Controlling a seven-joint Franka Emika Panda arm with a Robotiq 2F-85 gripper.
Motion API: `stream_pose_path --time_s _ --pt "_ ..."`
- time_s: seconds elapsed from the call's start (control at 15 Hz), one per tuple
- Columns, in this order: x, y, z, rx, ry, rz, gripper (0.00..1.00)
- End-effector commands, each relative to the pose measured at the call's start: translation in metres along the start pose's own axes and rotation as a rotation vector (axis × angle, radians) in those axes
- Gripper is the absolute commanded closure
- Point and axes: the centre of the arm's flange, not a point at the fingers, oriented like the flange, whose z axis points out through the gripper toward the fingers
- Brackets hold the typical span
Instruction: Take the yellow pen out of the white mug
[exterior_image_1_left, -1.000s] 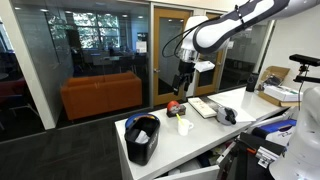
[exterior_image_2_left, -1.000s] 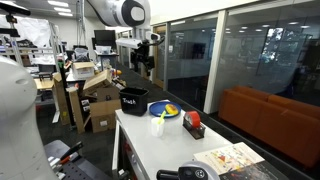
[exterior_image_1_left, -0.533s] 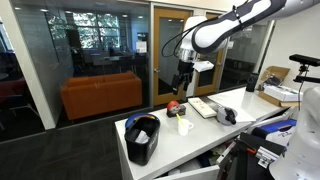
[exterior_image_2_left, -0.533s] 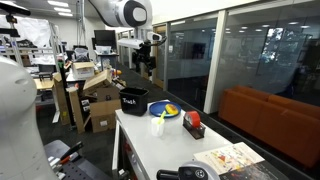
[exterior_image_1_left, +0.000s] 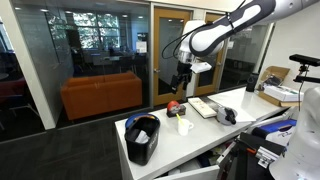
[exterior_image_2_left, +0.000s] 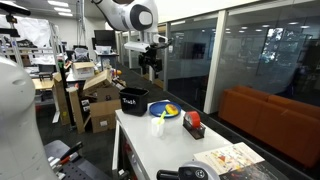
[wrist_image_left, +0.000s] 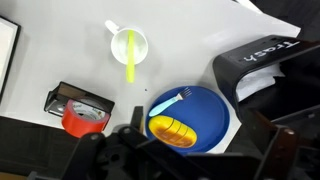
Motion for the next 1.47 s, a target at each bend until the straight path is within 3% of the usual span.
stream_pose_path --time_s 0.0,0.4,0.8,1.4 --pt "0.034 0.013 0.010 -0.023 0.018 0.013 0.00" --pt "0.059 0.027 0.047 -0.049 -0.019 0.019 0.00" --pt "0.053 0.048 0.100 -0.078 -0.088 0.037 0.00" --pt "0.039 0.065 0.148 -0.125 -0.153 0.045 0.00"
